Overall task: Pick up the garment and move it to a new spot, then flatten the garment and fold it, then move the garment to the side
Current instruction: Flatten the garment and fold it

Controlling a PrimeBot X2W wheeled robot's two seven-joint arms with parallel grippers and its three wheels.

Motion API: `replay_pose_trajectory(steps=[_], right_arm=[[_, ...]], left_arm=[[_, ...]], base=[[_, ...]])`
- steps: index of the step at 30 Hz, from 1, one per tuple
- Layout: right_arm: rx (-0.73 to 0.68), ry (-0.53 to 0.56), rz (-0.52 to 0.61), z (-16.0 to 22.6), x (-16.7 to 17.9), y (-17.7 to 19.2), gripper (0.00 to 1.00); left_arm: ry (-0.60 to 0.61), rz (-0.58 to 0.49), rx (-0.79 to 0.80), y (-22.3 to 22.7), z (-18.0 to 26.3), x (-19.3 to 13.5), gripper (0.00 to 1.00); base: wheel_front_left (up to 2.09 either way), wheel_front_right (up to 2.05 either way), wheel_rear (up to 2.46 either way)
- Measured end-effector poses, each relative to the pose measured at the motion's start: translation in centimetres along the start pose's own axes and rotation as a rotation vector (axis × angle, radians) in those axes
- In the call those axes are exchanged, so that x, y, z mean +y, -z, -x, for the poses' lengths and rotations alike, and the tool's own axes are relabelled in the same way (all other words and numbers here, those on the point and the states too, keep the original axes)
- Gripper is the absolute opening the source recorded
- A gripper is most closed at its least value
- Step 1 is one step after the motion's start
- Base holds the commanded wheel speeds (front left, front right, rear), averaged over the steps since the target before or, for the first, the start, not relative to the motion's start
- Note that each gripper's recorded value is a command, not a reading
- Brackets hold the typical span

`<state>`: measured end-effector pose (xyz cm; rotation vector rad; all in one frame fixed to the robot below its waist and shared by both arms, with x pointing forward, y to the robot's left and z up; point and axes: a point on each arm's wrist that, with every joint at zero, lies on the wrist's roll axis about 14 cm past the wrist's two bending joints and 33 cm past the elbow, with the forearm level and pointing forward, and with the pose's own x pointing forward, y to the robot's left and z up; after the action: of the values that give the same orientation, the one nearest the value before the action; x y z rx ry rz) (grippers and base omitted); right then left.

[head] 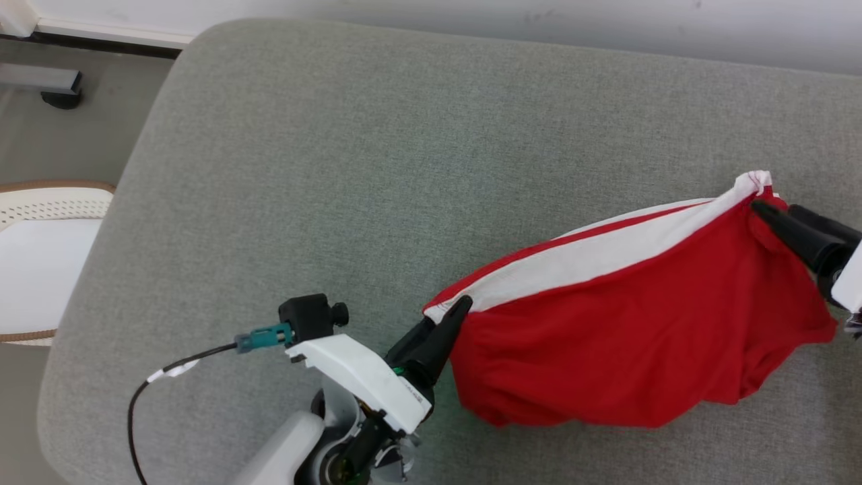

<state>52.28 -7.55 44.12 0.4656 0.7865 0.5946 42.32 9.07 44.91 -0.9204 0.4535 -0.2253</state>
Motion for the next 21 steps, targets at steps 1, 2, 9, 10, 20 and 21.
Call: replay_pose_trajectory(steps=[1,2,9,10,20,21], right_arm=[[-0.019,0.003,0.003,0.2,0.0,-0.3,1.00],[-0.040,0.007,0.009,0.4,-0.1,-0.8,1.00],[-0.056,0.031,0.056,2.5,-0.5,-0.7,1.00],[-0.056,0.044,0.073,2.9,-0.7,-0.7,1.00],[-0.007,0.169,0.226,3.7,-2.7,0.0,1.00],[0.013,0.180,0.236,3.4,-3.0,0.4,1.00]], left_arm=[[-0.008,-0.006,-0.001,0.0,0.0,0.2,1.00],[-0.014,-0.020,-0.006,-0.1,0.0,0.3,1.00],[-0.053,-0.233,-0.043,-0.9,0.7,1.3,1.00],[-0.064,-0.273,-0.061,-1.3,0.9,1.5,1.00],[-0.109,-0.564,-0.261,-3.7,3.0,1.0,1.00],[-0.117,-0.580,-0.281,-4.0,3.2,1.1,1.00]], base=[[0.00,0.00,0.00],[0.00,0.00,0.00],[0.00,0.00,0.00],[0.00,0.00,0.00],[0.00,0.00,0.00],[0.00,0.00,0.00]])
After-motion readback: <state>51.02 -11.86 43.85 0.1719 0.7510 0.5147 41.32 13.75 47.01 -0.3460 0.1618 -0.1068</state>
